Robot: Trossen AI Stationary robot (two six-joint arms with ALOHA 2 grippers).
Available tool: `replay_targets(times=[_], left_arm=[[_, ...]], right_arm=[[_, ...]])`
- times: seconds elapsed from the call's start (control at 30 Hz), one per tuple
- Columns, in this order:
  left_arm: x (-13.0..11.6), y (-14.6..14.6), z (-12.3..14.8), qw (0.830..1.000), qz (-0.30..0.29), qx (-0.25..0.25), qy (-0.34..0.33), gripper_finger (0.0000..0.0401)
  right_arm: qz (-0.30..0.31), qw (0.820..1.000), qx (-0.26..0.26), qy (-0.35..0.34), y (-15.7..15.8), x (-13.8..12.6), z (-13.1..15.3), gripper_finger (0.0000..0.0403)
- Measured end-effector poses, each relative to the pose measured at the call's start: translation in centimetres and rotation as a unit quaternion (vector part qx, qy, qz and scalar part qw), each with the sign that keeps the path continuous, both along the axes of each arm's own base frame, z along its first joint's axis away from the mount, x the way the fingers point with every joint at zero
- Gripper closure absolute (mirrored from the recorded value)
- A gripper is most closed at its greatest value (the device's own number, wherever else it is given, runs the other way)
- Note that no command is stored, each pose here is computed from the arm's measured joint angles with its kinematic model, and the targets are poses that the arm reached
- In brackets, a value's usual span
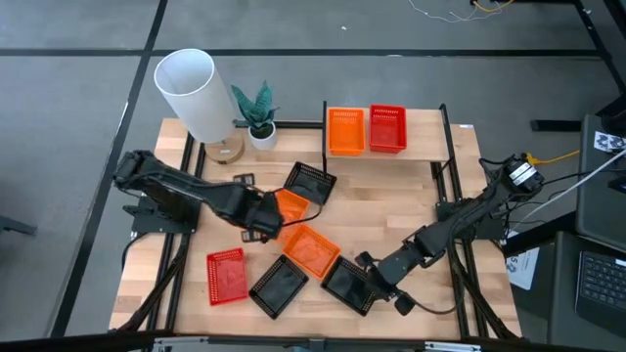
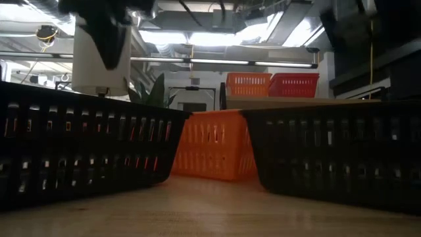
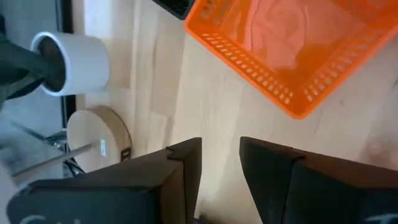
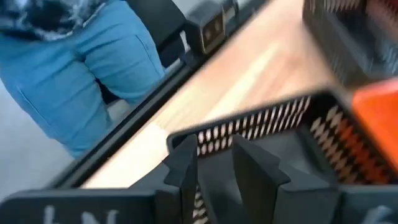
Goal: Stack baskets on shelf by color
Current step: Put the right black basket on the shelf
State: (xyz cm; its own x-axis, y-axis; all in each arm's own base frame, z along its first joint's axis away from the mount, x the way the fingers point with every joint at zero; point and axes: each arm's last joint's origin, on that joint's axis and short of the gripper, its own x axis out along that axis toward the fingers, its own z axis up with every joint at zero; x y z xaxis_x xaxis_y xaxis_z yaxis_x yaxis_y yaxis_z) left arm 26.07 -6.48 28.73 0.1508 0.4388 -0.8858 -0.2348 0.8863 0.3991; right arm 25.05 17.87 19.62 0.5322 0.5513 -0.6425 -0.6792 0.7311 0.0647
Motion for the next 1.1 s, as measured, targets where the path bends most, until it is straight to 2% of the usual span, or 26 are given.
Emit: replay_targets(times=[0.13,0.3,0.4,0.73,1.1], left_arm=[[-2.4,-0.7,2.3,0.998,-0.012,0.029,-0.049,0.0299],[-4.8,-1.3,4.5,0.990,-0.017,0.059,-0.130,0.0299],[-5.8,-1.6,5.3,0.986,-0.029,0.063,-0.154,0.0299],[-7.5,-2.1,6.5,0.979,-0.055,0.057,-0.186,0.0299],[-7.6,-2.2,6.5,0.979,-0.069,0.066,-0.181,0.0299]], right_arm=[[0.027,0.999,-0.016,-0.031,0.1,0.2,0.0,0.0303],[0.045,0.998,-0.052,0.007,0.1,-0.2,-1.4,0.0303],[0.047,0.997,-0.061,0.026,0.3,-0.3,-2.1,0.0303],[0.027,0.995,-0.051,0.080,1.3,-1.1,-3.1,0.0303],[-0.025,0.983,-0.130,0.124,0.9,-1.7,-5.0,0.0307]])
